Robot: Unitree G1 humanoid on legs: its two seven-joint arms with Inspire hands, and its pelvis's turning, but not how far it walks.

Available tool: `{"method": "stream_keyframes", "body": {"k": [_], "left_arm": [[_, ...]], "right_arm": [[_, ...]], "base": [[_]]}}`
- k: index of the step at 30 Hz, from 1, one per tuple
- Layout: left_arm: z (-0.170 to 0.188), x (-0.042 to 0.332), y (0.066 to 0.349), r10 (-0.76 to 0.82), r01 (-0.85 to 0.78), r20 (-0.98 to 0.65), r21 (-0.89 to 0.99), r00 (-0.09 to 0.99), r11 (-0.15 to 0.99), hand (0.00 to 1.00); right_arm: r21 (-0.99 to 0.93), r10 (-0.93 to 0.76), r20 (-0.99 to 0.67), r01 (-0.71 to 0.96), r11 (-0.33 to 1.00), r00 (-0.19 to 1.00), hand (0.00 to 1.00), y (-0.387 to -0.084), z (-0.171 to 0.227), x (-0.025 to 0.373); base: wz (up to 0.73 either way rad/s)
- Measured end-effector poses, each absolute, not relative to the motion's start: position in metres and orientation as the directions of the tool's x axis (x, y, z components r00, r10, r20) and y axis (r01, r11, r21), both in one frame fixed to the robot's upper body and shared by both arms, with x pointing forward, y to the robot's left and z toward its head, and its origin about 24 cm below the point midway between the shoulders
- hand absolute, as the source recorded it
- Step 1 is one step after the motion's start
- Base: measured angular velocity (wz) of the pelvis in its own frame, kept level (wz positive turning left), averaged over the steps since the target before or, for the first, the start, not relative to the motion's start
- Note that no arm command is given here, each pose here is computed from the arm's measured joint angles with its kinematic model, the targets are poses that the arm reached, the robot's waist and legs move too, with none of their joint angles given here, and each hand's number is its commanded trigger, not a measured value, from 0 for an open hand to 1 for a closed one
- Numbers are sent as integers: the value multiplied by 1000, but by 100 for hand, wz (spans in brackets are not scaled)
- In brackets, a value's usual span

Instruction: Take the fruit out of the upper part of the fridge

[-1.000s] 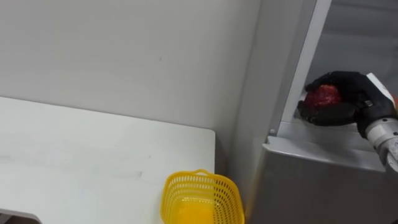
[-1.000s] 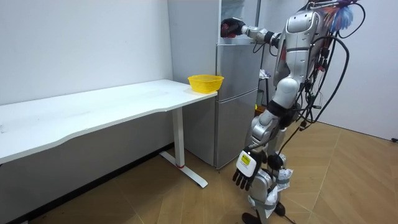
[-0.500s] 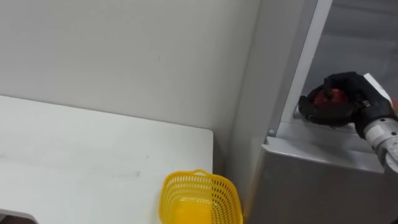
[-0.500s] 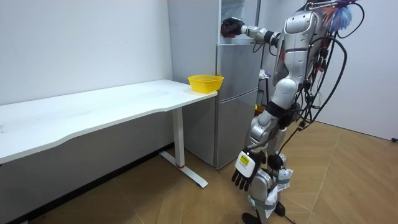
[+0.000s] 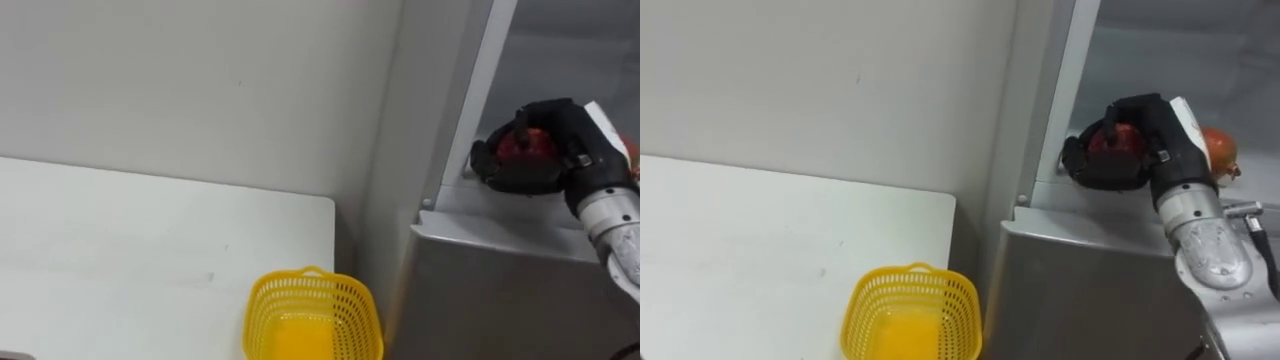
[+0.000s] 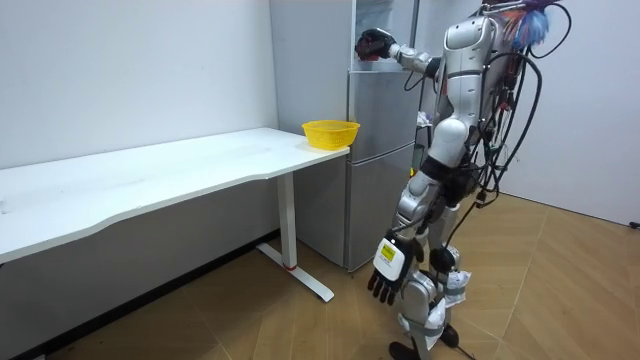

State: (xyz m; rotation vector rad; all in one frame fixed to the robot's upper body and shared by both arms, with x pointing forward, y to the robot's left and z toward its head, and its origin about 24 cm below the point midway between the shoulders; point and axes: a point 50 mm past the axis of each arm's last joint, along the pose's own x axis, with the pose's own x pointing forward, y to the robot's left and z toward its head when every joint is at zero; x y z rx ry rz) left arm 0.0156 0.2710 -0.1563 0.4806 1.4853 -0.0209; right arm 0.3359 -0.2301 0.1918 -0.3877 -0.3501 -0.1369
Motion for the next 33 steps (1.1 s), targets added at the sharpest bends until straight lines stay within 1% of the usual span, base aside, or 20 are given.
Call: {"method": "stream_keyframes", "body": {"k": [5,8,13,21,25,33], "left_arm": [[-156,23,271,299,304,-943,331,149,893,0],[-156,18,270,299,312,-943,330,143,891,0],[-159,7,262,305,313,-944,330,127,891,0],[-164,6,247,280,288,-947,316,159,904,0],[-164,7,245,279,302,-945,320,173,898,0],[-166,16,242,211,325,-961,261,181,909,0]], "right_arm": [[-326,-45,373,176,929,927,100,-220,186,326],[-326,-34,423,187,927,906,100,-211,186,309],[-256,-28,503,179,950,864,100,-192,192,289],[-239,-29,717,284,929,697,100,-173,218,257],[-247,-27,772,339,908,635,100,-169,225,247],[-337,126,844,334,880,521,100,-138,229,227]], "base": [[2],[0],[-3],[-2],[-6],[-2]]}}
